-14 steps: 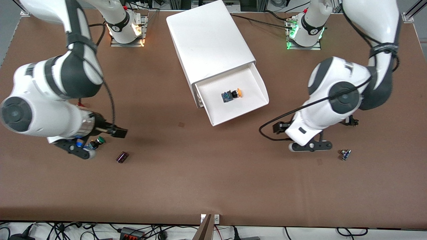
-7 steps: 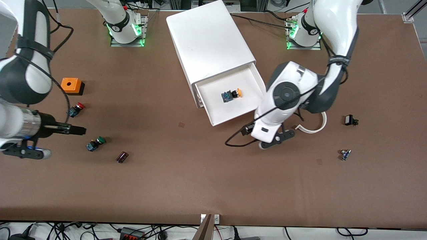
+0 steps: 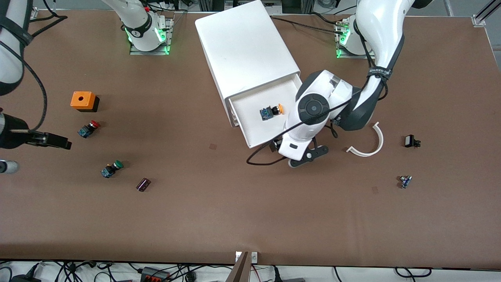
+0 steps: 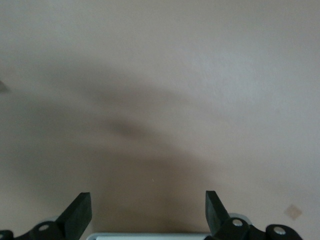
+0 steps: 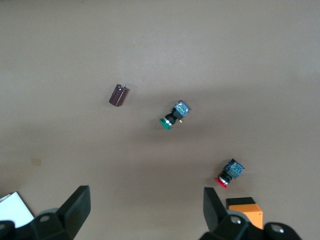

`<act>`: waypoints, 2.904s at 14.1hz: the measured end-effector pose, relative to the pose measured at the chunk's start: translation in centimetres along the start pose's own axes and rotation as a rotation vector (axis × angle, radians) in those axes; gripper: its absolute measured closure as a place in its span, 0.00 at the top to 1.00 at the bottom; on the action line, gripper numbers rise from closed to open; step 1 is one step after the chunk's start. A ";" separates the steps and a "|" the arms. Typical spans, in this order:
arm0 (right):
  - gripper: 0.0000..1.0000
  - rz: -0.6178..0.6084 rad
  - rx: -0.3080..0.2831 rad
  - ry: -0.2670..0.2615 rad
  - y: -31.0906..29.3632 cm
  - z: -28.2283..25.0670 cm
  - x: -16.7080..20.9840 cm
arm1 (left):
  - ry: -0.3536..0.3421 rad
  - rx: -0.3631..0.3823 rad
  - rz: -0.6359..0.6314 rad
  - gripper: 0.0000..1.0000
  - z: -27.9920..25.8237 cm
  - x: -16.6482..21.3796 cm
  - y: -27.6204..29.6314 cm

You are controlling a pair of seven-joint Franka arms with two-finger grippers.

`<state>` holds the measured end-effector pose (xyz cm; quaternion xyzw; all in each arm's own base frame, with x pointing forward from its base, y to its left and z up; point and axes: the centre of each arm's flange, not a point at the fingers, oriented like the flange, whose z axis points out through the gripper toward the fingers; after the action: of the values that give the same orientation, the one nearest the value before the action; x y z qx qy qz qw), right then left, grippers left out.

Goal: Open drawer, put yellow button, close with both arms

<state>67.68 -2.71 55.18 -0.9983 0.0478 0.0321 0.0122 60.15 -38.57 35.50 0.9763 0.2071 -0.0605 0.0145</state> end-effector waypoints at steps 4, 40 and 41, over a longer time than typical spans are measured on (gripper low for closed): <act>1.00 -0.001 -0.018 0.030 1.6 -2.5 -1.6 | -0.078 -0.005 0.030 1.00 0.4 -4.1 0.7; 1.00 -0.045 -0.041 0.015 1.7 -2.0 -13.6 | -0.100 0.081 0.156 1.00 -5.0 -1.8 -5.6; 1.00 -0.044 -0.041 0.011 1.7 -1.9 -13.7 | -0.101 0.092 0.201 1.00 -5.5 -0.4 -6.8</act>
<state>54.07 -3.17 57.95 -0.9993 0.0254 0.0274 -0.0079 57.61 -32.23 40.96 0.9875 0.1042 -0.1175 -0.0140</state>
